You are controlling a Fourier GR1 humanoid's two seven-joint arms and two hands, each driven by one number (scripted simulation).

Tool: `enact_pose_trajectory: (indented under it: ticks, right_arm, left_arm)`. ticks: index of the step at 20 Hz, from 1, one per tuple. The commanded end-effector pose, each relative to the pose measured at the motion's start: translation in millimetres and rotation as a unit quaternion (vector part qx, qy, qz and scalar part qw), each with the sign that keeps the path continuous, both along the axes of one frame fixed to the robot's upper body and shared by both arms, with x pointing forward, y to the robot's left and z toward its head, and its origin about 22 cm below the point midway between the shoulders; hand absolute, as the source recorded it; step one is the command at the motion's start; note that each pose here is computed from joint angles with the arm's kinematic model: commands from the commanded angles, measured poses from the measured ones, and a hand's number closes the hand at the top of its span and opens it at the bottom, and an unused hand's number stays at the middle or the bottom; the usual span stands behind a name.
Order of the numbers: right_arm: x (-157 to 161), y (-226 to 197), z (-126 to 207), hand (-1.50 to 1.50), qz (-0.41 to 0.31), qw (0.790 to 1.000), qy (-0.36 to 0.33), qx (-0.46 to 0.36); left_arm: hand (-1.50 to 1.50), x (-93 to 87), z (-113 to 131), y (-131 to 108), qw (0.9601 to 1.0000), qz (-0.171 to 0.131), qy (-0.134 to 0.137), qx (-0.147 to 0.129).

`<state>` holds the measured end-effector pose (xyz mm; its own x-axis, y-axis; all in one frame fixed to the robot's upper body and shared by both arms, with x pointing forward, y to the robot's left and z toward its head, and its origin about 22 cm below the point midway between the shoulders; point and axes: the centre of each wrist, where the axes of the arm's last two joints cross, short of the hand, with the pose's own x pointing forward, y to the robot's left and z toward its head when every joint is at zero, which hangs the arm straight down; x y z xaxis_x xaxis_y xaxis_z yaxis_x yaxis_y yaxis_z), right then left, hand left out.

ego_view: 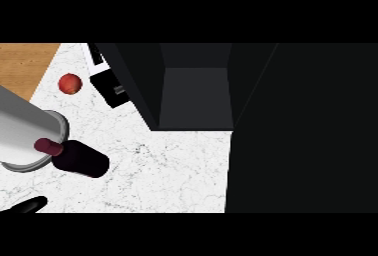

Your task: Pick up the wine, place it into the cabinet and close the cabinet

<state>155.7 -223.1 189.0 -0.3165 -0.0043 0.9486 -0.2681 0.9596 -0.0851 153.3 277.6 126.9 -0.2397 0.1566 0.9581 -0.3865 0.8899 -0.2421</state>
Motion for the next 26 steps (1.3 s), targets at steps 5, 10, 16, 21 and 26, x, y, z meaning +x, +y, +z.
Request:
enact_pose_trajectory:
  ticks: [5,10,16,21,26]
  right_arm:
    - [-19,-11,24,-1.5,0.025,0.999,-0.031,0.005]
    - [-33,-5,19,-1.5,0.022,1.0,-0.022,-0.001]
    - [-29,-3,29,-1.5,0.015,0.999,-0.035,0.011]
    - [-37,-1,38,-1.5,0.017,0.999,-0.033,0.015]
    - [-34,1,23,-1.5,0.011,0.999,-0.031,0.031]
  left_arm:
    - [-1.5,9.7,-44,7,0.9995,-0.011,0.029,-0.012]
    - [-1.5,10.9,-90,28,0.9994,0.024,0.023,-0.004]
    - [-1.5,15.0,-111,38,0.9991,0.03,0.028,0.008]
    - [-1.5,17.0,-124,43,0.9988,0.036,0.032,-0.008]
    - [-1.5,28.2,-140,47,0.999,0.033,0.031,0.005]
